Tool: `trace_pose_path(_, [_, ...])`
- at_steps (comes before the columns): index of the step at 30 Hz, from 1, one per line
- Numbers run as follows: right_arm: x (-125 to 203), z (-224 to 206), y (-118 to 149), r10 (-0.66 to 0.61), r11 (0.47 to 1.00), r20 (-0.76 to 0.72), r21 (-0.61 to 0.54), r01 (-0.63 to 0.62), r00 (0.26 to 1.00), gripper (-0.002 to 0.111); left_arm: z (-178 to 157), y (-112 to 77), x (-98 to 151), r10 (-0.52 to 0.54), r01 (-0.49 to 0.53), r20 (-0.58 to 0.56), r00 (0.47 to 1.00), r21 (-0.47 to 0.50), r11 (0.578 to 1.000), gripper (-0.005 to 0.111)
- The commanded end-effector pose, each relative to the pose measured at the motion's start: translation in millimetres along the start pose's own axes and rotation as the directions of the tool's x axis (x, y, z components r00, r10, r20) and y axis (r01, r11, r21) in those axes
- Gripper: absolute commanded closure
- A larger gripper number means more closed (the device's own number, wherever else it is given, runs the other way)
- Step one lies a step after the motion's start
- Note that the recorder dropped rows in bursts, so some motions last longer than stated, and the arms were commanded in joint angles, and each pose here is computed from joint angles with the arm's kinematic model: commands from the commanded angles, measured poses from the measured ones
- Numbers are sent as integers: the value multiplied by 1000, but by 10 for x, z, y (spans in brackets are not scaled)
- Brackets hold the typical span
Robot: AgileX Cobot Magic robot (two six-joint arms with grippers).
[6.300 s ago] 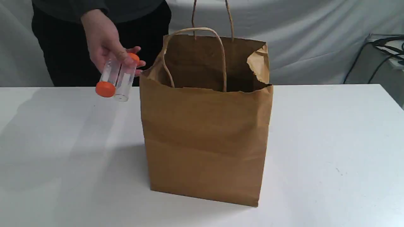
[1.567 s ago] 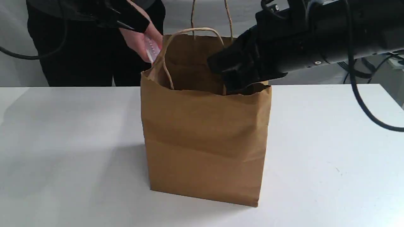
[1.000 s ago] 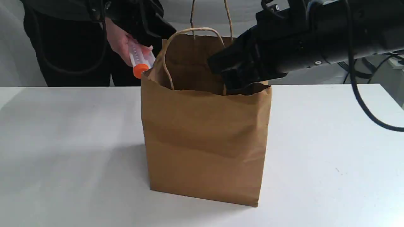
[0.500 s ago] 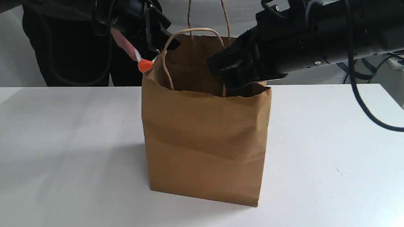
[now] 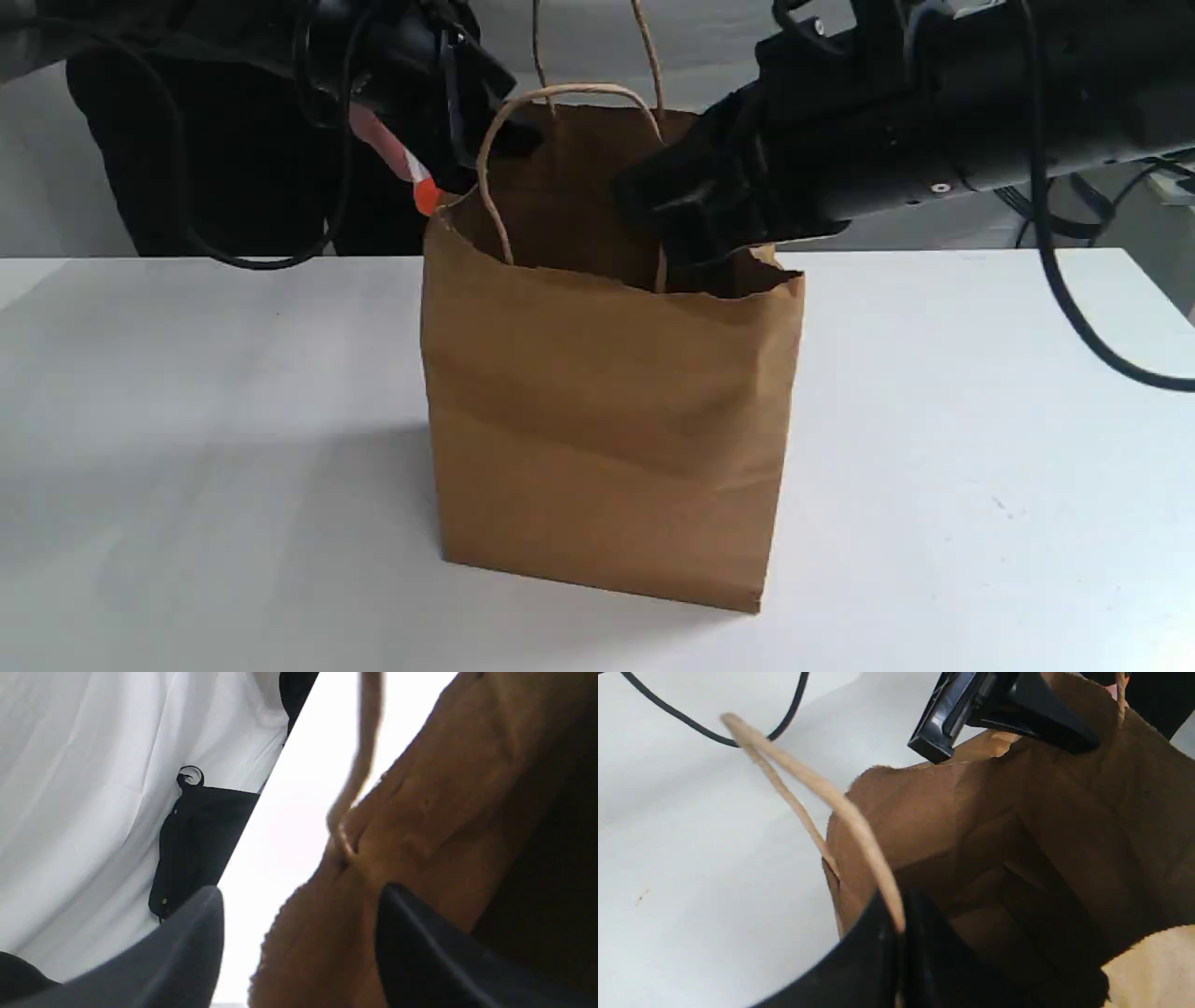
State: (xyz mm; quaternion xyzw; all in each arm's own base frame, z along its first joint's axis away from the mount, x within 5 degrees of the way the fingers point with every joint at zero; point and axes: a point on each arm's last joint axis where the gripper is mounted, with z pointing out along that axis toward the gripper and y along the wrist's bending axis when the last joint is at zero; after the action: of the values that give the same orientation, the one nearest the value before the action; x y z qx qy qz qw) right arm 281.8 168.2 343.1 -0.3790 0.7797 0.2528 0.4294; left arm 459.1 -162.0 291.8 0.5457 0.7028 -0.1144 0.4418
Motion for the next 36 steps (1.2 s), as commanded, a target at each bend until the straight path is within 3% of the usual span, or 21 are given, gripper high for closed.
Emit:
trace_pose_path(1, [-14,-8,20,3,1000,3,-10,-3,1000,108,63,-55,-39,6,-6,10,1000,19,1000,55])
trace_pose_path(3, [-14,-8,20,3,1000,3,-10,-3,1000,108,89,-86,-63,18,-18,11,1000,26,1000,59])
trace_pose_path(5, [-14,-8,20,3,1000,3,-10,-3,1000,108,107,-108,-91,30,-31,15,999,25,999,72])
trace_pose_path(8, [-14,-8,20,3,1000,3,-10,-3,1000,108,128,-103,-124,41,-41,21,999,-10,999,107])
trace_pose_path(16, [-14,-8,19,6,1000,3,-10,-6,1000,108,131,-84,-138,-7,8,30,1000,-35,999,107])
trace_pose_path(24, [-175,-98,50,46,998,16,-49,-46,999,108,53,5,-16,-188,188,16,982,-24,982,107])
trace_pose_path(36, [-847,-519,101,67,998,158,-12,-66,985,108,-101,144,209,-490,490,-25,872,-11,872,107])
